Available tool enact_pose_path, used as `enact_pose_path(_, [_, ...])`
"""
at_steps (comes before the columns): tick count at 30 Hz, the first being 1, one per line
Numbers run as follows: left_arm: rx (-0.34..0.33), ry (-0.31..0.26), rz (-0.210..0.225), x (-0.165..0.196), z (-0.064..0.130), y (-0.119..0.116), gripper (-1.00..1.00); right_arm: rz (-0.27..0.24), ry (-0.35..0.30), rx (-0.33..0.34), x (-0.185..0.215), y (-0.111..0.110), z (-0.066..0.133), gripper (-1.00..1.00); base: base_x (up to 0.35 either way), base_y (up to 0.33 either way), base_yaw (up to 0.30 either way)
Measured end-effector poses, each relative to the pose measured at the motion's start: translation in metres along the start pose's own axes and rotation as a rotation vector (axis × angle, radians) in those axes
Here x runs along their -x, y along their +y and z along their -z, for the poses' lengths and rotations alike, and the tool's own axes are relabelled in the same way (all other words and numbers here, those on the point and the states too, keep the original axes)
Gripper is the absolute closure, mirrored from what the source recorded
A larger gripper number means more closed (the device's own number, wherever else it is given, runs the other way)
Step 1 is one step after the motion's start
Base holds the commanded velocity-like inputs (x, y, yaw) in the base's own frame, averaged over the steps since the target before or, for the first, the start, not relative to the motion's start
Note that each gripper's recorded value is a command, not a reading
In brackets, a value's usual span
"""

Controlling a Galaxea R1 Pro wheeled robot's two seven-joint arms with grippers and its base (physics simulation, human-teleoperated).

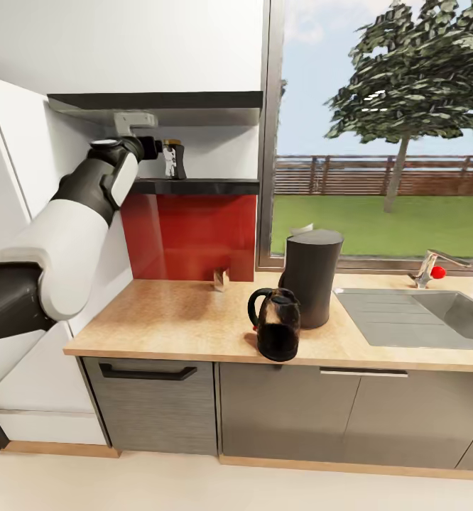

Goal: Set up a coffee station on the kitchen countertop: keep the coffee maker on the countertop, move the bottle of coffee from the kitchen shelf to the counter next to the coffee maker, place a paper coffee filter on top of the coffee maker, put the saucer next to the coffee maker with the coffee cup on the saucer, and place the electric kettle next to the coffee maker.

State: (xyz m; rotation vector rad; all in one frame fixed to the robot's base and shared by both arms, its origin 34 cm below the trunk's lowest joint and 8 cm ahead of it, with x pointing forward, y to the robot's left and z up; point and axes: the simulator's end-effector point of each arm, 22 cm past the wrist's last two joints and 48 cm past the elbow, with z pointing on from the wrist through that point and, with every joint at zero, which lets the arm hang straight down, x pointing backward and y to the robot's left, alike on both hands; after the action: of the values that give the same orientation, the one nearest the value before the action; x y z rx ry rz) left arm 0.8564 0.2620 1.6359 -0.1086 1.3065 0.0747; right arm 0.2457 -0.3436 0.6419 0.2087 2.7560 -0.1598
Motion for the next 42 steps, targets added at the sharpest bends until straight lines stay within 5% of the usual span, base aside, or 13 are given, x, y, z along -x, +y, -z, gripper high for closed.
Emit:
enact_pose_path(30, [0.021, -0.028, 0.006, -0.02, -0.006, 0.009, -1.0, -0.01, 0.011, -0.011, -0.005, -0.006, 0.0, -1.0, 0.0, 0.0, 0.0])
enact_pose_path(38, [0.023, -0.028, 0.005, -0.02, -0.006, 0.01, -1.0, 0.019, 0.182, -0.032, -0.084, -0.019, 0.015, -1.0, 0.006, 0.0, 0.0])
enact_pose_path(42, [0.023, -0.028, 0.006, -0.02, -0.006, 0.011, -1.0, 0.094, 0.202, -0.009, -0.093, -0.013, 0.018, -1.0, 0.125, 0.0, 0.0])
